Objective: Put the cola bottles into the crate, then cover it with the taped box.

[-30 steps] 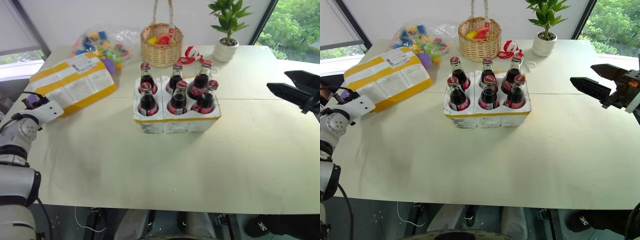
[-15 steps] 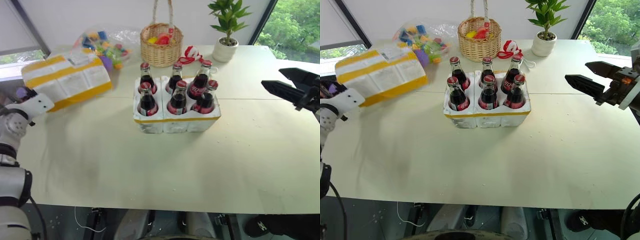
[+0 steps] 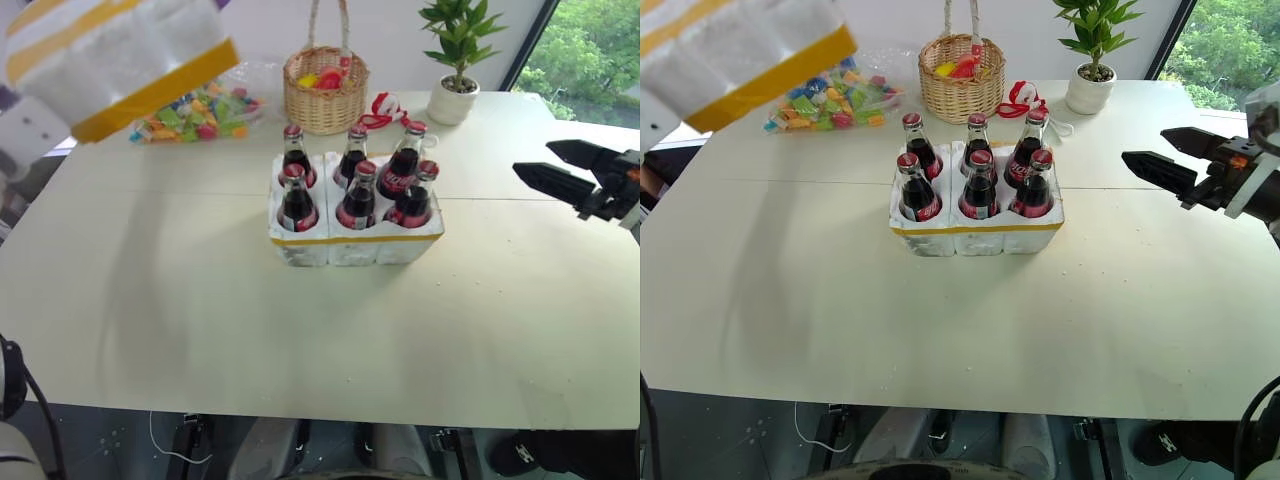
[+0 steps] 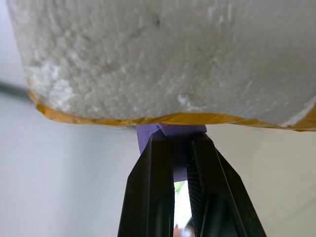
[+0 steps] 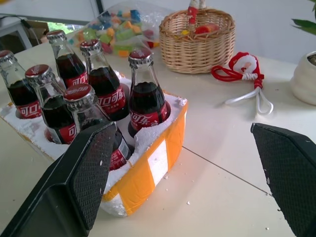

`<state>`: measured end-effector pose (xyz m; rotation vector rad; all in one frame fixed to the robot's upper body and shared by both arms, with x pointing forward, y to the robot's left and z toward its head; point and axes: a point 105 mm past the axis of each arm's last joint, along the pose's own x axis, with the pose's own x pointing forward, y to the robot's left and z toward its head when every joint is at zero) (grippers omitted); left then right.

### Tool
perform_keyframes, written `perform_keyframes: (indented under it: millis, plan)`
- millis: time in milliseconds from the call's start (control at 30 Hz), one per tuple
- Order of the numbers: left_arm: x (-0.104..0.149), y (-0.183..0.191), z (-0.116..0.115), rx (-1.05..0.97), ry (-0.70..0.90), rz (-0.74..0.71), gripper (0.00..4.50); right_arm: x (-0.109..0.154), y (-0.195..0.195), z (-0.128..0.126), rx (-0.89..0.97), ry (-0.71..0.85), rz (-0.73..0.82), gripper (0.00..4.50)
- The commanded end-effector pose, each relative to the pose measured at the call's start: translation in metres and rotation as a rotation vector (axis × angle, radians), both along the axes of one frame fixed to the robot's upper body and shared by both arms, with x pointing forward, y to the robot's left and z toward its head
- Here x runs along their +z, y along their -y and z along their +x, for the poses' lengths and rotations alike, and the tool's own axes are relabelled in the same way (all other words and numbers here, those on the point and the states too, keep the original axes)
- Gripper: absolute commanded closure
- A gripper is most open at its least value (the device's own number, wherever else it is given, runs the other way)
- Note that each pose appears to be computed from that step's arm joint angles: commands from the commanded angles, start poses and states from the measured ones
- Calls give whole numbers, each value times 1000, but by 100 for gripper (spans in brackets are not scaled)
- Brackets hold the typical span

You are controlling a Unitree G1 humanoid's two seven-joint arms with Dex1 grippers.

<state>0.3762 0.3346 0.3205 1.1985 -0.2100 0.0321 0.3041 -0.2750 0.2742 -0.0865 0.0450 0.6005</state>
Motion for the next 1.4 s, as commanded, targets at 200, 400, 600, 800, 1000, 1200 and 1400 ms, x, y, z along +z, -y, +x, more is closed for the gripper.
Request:
perform_keyframes:
  millis: [200, 400, 600, 800, 1000, 1200, 1400]
  plan:
    - [34, 103, -31, -275, -110, 86, 436, 5, 25, -9, -57, 25, -53, 0]
    - [12, 143, -43, -348, -263, 201, 436, -9, 25, -11, -67, 13, -28, 0]
    - [-1, 162, -43, -360, -299, 300, 436, -16, 28, -16, -92, 7, -7, 0]
    - [-12, 168, -39, -349, -307, 408, 436, -18, 30, -19, -118, 13, 12, 0]
    - [-3, 178, -33, -361, -246, 475, 436, -22, 29, -22, -130, 17, 27, 0]
    - [11, 182, -37, -360, -230, 544, 436, -27, 29, -24, -146, 21, 45, 0]
    - [22, 183, -46, -367, -239, 545, 436, -33, 30, -21, -156, 16, 58, 0]
